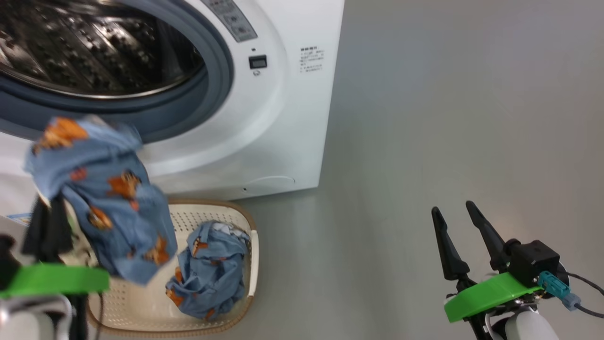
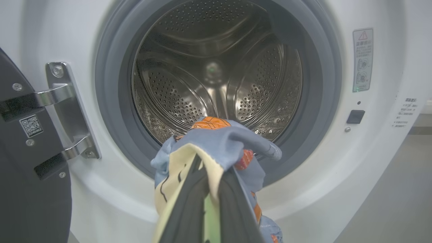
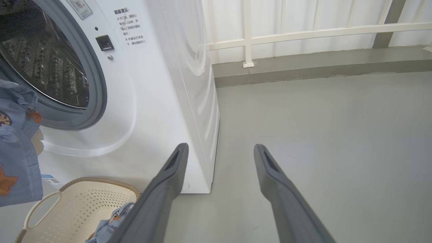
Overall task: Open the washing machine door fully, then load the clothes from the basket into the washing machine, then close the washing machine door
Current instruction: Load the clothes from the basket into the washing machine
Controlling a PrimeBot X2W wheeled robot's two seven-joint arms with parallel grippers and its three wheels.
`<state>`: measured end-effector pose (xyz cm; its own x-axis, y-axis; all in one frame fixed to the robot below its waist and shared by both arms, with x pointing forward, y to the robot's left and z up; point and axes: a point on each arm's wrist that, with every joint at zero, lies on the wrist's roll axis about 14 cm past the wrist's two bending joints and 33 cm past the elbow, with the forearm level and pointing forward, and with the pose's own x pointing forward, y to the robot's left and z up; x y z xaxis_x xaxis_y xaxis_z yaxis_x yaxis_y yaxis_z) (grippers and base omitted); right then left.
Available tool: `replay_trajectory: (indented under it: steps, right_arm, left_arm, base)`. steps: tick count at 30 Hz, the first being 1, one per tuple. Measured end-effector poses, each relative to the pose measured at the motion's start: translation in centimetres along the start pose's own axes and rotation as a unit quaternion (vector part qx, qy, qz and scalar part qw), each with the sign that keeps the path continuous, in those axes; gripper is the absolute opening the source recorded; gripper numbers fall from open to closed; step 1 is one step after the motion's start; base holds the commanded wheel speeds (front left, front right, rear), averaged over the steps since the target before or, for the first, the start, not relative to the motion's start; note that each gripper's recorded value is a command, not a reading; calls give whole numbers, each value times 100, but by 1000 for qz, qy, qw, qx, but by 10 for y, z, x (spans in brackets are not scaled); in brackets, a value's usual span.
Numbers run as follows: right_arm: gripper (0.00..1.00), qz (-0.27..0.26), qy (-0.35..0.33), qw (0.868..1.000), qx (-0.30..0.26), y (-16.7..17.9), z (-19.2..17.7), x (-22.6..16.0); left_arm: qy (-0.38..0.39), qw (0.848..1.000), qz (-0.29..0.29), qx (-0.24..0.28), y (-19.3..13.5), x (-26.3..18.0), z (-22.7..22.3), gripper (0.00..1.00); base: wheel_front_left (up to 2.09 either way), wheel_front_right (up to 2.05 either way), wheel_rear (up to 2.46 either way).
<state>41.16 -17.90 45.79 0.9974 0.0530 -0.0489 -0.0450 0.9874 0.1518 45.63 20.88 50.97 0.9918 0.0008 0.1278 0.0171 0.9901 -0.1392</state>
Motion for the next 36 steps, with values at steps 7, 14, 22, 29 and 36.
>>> replay_trajectory:
  steps: [7, 14, 22, 29, 36]
  right_arm:
    - [100, -10, 10, 1000, 1, -8, -9, 8]
    - [100, -21, 23, 1000, 1, -17, -19, 13]
    - [100, -27, 53, 998, 0, -23, -44, 20]
    - [100, -23, 73, 997, 19, -21, -65, 32]
    - [100, -25, 116, 993, 25, -22, -100, 31]
  left_arm:
    - [-19, 999, -26, 10, -4, 58, 5, 0]
    - [-22, 998, -61, 14, -21, 114, -1, 0]
    - [7, 997, -83, 8, -34, 162, -34, 0]
    - [47, 995, -86, 13, -33, 195, -70, 0]
    - [96, 992, -84, 22, -26, 227, -111, 0]
  base:
    - [0, 0, 0]
    - [0, 0, 0]
    - [0, 0, 0]
    - [0, 0, 0]
    - [0, 0, 0]
